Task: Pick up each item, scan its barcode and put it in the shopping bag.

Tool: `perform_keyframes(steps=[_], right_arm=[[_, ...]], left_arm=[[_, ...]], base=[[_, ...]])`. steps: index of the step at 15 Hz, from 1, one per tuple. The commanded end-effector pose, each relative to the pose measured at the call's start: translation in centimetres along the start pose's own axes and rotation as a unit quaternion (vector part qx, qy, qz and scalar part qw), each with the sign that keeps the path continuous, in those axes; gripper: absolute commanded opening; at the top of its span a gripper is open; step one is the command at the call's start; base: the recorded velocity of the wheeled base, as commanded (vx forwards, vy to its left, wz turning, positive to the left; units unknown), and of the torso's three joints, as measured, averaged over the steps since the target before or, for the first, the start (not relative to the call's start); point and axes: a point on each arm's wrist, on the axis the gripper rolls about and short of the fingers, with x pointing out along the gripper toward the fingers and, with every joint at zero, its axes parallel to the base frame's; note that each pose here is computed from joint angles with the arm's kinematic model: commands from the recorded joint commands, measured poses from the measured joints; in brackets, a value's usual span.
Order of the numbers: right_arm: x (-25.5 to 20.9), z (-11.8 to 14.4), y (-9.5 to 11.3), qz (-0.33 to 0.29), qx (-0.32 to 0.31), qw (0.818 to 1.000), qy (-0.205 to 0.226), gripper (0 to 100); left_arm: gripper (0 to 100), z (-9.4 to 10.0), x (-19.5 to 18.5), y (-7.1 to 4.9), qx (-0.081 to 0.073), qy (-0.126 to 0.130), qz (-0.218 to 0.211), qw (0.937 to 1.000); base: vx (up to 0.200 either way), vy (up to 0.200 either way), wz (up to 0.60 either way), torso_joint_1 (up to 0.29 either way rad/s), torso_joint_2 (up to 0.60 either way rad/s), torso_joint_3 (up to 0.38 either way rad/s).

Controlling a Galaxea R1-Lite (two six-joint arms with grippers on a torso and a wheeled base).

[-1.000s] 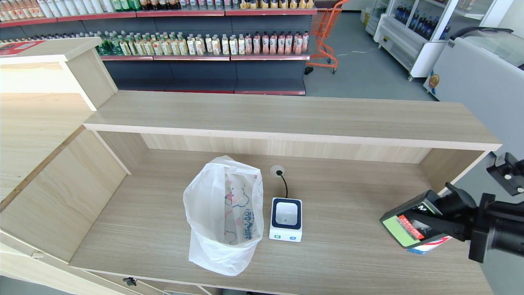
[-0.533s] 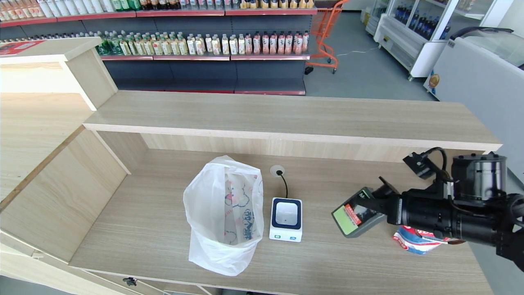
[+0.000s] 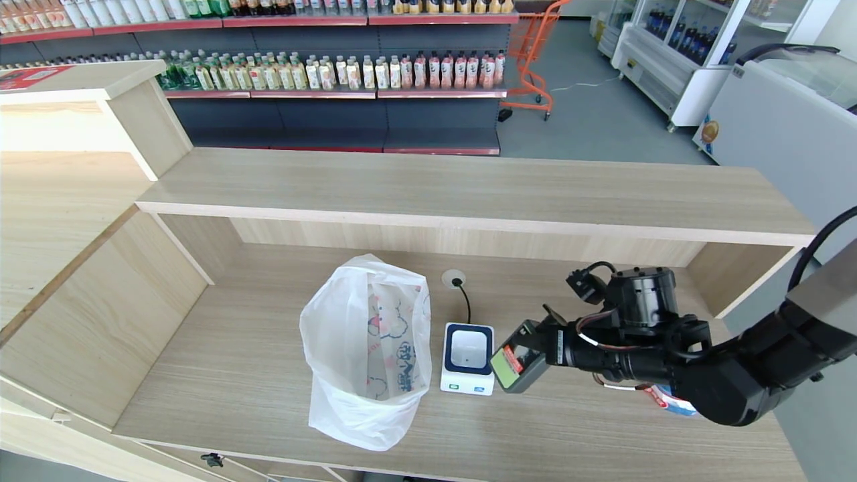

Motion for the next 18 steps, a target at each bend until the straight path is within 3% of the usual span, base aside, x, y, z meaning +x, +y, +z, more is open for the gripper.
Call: perform_keyframes(steps=[1,18], right_arm=[[2.4,-0.5,0.1,-0.003,-0.005,1.000,0.010,0],[7.3,-1.1,0.3,-0.019,-0.039,0.999,-0.010,0]], left_arm=[[100,0.0,0.0,0.0,0.000,0.000,0.001,1.0000],[100,0.0,0.0,0.0,0.000,0.000,0.001,1.0000]], base=[[0.000,0.000,0.00,0.000,0.00,0.000],[0.000,0.000,0.00,0.000,0.00,0.000]])
